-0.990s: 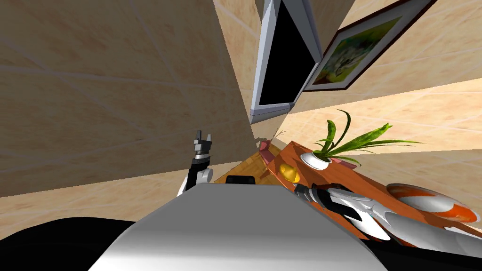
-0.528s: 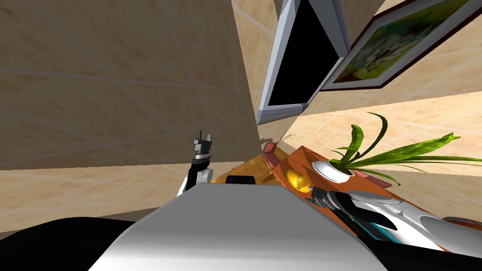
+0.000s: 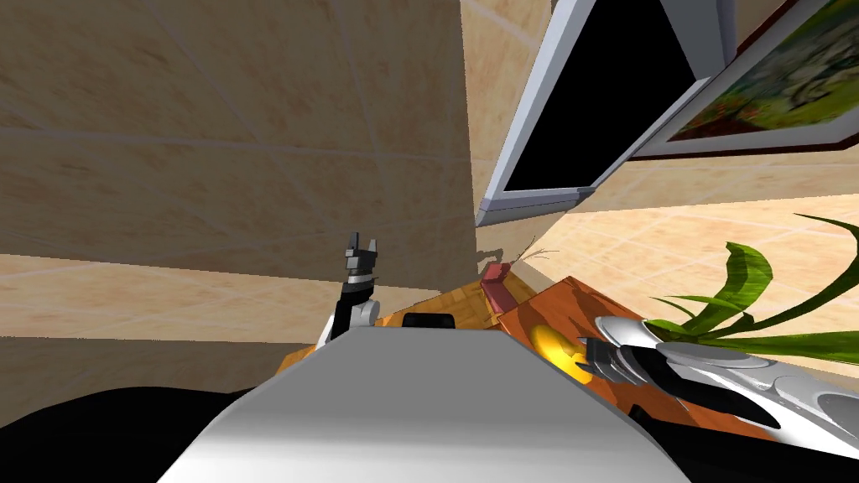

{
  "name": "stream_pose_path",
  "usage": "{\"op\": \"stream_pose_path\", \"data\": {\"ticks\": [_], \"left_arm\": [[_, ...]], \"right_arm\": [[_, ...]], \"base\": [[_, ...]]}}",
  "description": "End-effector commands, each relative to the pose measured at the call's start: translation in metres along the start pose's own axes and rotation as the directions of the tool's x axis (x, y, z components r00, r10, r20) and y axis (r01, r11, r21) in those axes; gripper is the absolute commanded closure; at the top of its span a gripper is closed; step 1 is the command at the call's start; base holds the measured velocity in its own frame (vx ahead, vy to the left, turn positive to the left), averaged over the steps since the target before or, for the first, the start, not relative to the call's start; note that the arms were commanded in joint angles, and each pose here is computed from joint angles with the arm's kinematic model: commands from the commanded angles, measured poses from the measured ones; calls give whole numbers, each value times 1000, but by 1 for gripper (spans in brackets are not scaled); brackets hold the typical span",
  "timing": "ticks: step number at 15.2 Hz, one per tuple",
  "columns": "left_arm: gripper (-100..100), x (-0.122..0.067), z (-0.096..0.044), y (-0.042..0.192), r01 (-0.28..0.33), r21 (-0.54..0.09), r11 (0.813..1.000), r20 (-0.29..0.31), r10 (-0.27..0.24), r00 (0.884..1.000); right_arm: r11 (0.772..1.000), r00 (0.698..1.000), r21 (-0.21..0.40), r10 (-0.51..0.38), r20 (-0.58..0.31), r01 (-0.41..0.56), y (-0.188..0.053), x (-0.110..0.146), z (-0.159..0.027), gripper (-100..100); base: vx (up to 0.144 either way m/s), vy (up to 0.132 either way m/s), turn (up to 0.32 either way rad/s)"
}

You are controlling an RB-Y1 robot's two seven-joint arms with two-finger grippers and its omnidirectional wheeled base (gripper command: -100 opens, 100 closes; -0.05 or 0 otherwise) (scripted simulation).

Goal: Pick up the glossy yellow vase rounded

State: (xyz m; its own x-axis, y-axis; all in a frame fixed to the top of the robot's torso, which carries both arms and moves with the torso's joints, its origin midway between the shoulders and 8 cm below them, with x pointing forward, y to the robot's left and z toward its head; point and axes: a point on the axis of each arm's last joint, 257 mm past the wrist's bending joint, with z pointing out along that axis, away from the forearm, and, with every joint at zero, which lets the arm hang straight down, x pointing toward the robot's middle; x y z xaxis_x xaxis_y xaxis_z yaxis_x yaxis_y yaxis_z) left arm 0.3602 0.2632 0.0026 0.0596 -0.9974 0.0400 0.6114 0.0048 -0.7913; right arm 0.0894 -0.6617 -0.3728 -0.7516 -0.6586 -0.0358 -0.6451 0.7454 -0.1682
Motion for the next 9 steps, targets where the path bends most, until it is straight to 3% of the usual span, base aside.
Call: {"op": "stream_pose_path", "data": {"ticks": [1,4,5,6,9], "left_arm": [[0,0,0,0,0,0,1000,0,0,1000],[0,0,0,0,0,0,1000,0,0,1000],[0,0,0,0,0,0,1000,0,0,1000],[0,0,0,0,0,0,1000,0,0,1000],[0,0,0,0,0,0,1000,0,0,1000]], "right_arm": [[1000,1000,3,4,2,-4,3,0,9,-100],[1000,1000,5,11,6,-11,8,-1,22,-100],[1000,1000,3,9,5,-9,6,-1,17,-100],[1000,1000,4,9,5,-9,6,-1,18,100],[1000,1000,4,8,5,-9,6,0,18,100]], "base": [[-9,-20,36],[-18,-42,27],[-10,-25,13],[-3,-9,2],[0,-2,1]]}}
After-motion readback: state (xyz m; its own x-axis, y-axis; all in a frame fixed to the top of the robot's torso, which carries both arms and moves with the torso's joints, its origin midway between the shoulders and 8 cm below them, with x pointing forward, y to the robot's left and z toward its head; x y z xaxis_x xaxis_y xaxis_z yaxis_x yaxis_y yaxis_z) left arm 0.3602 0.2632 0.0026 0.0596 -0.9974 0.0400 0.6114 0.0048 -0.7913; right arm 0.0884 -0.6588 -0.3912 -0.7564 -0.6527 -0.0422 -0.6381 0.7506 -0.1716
